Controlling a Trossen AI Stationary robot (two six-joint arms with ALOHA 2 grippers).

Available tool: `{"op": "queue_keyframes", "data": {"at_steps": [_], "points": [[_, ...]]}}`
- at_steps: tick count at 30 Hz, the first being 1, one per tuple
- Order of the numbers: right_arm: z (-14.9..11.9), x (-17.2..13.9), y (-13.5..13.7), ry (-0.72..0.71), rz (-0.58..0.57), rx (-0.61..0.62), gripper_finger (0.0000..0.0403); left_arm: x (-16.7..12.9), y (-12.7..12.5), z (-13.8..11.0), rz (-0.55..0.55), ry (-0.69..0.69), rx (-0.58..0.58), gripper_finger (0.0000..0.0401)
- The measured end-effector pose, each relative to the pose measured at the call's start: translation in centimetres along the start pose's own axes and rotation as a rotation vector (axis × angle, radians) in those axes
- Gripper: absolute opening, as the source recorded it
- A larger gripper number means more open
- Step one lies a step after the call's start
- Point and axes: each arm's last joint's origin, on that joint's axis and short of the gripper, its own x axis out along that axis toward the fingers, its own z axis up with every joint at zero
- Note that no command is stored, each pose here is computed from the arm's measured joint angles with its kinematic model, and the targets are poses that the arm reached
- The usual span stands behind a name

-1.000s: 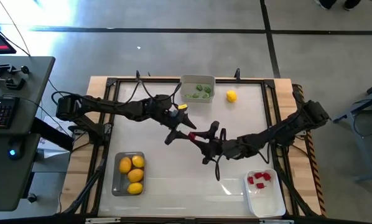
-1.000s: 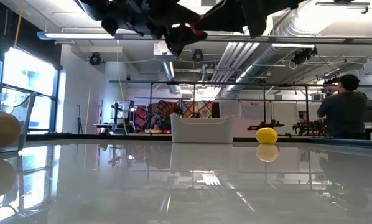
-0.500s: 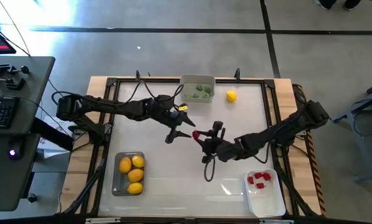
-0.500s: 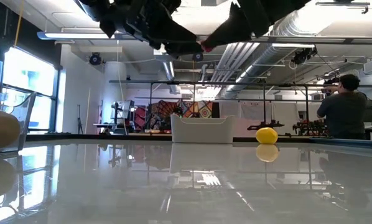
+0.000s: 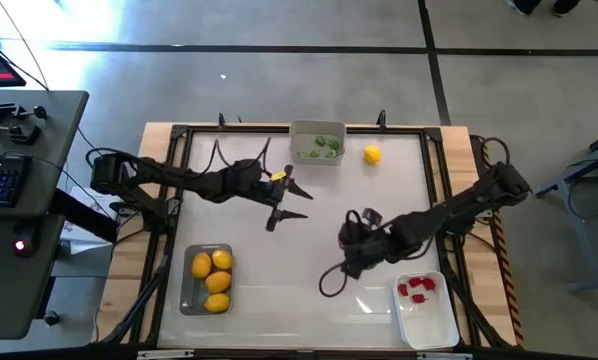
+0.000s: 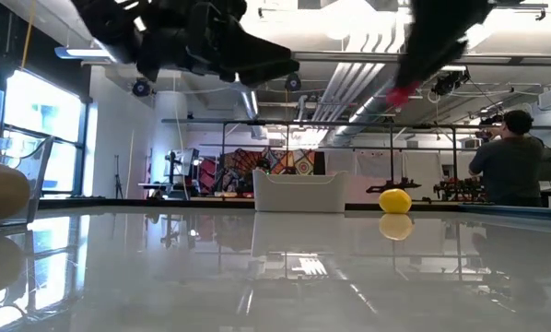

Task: Sort produce into baskets
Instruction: Put the red chili pepper into the white bin

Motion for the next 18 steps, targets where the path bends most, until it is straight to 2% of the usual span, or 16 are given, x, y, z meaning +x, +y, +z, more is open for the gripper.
{"op": "queue_keyframes", "data": {"at_steps": [5, 10, 14, 18], "points": [[-1.2, -3.3, 1.2, 0.193, 0.040, 0.144, 0.0122, -0.4, -0.3, -0.6, 0.068, -0.031, 0.002, 0.0237], [-3.5, -6.3, 2.8, 0.380, 0.071, 0.303, 0.0122, -0.5, -0.8, -0.7, 0.070, -0.055, 0.011, 0.0237], [-6.3, -8.1, 4.4, 0.489, 0.082, 0.420, 0.0122, -0.4, -1.1, -0.7, 0.061, -0.055, 0.037, 0.0237], [-9.8, -9.3, 5.4, 0.538, 0.014, 0.569, 0.0122, -0.4, -1.2, -0.5, 0.056, -0.065, 0.059, 0.0237]]}}
